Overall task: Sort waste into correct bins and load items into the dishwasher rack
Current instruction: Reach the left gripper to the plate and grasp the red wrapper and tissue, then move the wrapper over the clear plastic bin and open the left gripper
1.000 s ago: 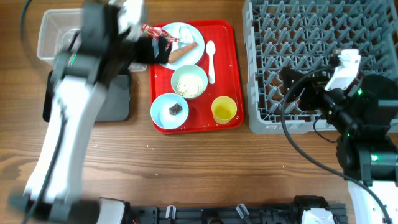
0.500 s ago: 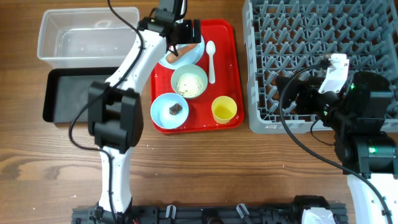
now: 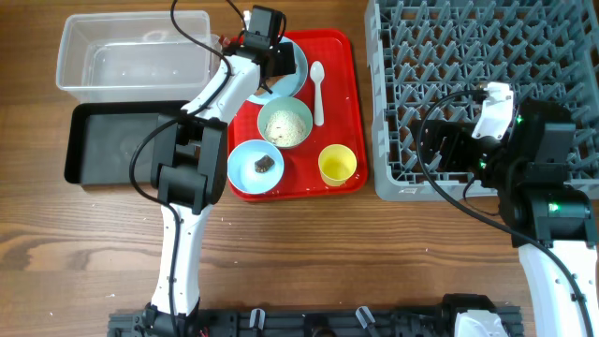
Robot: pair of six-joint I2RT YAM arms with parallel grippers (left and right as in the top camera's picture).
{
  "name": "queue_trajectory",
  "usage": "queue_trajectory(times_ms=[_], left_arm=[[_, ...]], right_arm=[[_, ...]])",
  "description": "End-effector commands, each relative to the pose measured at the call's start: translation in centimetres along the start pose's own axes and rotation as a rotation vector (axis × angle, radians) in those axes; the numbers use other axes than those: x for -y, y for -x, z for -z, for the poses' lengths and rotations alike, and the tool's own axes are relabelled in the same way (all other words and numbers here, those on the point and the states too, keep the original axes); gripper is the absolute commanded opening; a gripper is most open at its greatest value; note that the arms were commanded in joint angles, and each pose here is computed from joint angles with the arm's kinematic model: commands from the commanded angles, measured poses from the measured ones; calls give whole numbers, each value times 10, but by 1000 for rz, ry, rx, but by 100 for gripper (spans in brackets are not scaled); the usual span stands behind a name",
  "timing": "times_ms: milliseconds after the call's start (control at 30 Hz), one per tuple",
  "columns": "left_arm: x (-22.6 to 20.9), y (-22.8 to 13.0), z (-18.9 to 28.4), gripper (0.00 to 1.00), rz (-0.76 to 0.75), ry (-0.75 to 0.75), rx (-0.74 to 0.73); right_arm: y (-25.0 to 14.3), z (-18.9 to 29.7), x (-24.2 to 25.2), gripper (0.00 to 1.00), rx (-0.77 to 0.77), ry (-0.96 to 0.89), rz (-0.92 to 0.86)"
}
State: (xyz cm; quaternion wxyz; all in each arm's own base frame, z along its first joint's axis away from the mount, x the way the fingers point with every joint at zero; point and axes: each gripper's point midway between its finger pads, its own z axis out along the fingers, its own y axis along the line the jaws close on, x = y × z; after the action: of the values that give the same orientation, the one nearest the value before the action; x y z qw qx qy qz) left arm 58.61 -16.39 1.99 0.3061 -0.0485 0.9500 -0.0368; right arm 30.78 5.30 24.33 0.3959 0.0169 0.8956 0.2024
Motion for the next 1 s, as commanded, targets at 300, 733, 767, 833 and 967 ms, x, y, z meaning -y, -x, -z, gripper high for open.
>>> queue_trajectory(times_ms=[300, 733, 767, 833, 967], left_arm=[[5, 2, 9, 4, -3, 1, -6], [-53, 116, 185, 4, 123, -10, 246], [-70, 116, 185, 4, 142, 15, 233], [-107, 113, 180, 4, 177, 69, 203], [-158, 98, 149, 4, 177, 122, 121]], right_arm=[[3, 2, -6, 100, -1, 21, 0], [3, 2, -6, 100, -1, 21, 0], [3, 2, -6, 100, -1, 21, 0], [3, 2, -6, 100, -1, 21, 0], [3, 2, -6, 100, 1, 21, 1]])
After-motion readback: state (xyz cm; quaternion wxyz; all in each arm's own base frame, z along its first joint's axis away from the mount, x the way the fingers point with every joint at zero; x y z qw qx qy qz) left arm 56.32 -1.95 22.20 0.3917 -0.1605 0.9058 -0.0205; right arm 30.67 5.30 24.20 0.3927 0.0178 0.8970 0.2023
